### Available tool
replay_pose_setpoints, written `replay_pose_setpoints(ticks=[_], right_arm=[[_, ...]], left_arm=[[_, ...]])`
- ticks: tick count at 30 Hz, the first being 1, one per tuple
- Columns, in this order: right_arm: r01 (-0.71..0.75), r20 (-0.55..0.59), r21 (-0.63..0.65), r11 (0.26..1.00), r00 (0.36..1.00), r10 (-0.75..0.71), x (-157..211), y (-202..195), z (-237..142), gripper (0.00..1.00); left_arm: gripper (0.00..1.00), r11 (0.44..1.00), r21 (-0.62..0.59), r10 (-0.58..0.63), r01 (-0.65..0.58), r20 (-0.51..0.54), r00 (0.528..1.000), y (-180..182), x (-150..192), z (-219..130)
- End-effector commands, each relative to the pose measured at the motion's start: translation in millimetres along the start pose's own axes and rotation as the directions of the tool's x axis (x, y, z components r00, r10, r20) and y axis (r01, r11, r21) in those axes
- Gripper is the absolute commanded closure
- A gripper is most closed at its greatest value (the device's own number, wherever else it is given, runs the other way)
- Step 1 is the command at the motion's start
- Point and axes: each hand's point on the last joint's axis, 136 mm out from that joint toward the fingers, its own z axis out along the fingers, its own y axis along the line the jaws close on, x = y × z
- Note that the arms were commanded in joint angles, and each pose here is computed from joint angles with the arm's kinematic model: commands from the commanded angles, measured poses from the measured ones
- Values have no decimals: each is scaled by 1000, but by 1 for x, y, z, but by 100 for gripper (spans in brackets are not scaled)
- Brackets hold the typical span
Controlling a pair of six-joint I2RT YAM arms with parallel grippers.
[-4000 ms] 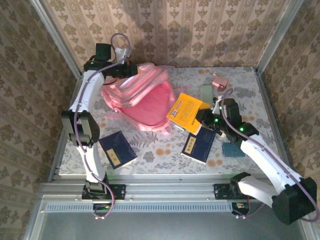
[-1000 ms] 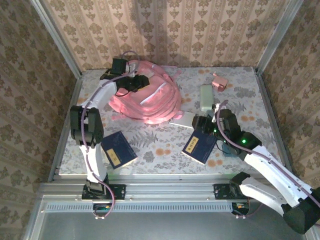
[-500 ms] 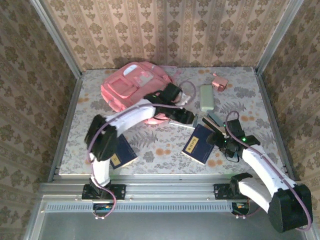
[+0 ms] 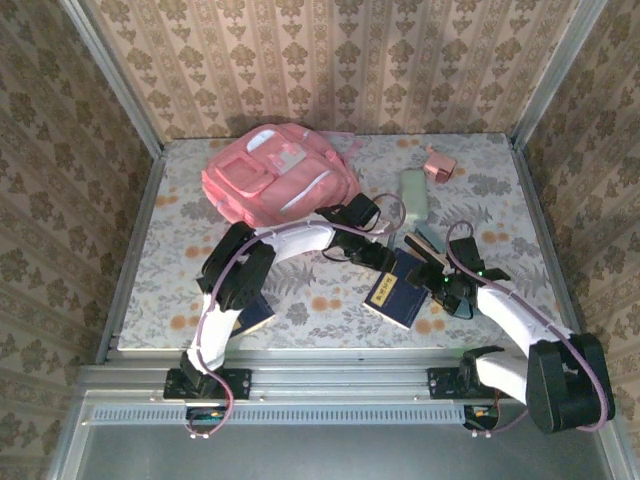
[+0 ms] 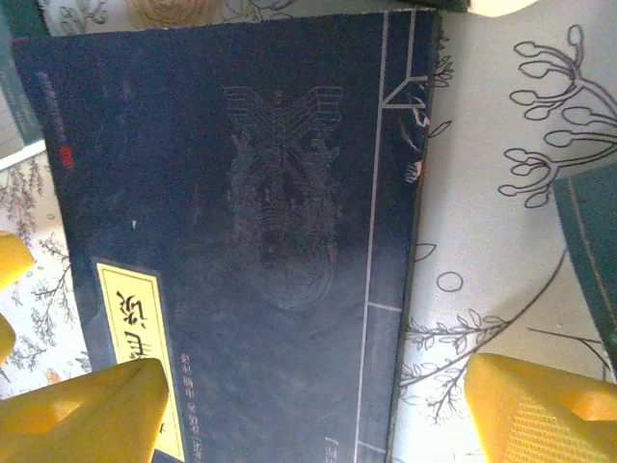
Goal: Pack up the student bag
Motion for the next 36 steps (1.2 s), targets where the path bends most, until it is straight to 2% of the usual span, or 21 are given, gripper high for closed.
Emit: replay_pose_setpoints(ticks=[1,10,18,22,25,33,36], right_arm=[[-22,-5,-18,1000,1000,22,-2,1,8,18],[-41,-26,-38,998,999,40,-3,3,21,18],[-73,-63,-113,991,996,66,0,16,28,19],[-76,-62,-121,990,996,69,1,16,28,19],[-77,-57,-119,990,996,71,1,15,27,20],[-63,-38,-128,990,998,58,0,16,21,20],[-36,-1,-107,994,999,37,-3,13,10,19]], left_arm=[[41,999,12,-36,37,-29,999,4,9,16],[42,998,33,-53,55,-77,996,1,19,33],[42,973,216,-62,79,-84,995,-35,14,32],[47,963,254,-71,86,-70,995,-42,10,23],[56,961,262,-83,92,-44,996,-41,5,16],[91,954,283,-97,101,-25,995,-41,2,8],[98,956,278,-103,93,22,994,-39,-7,-13]])
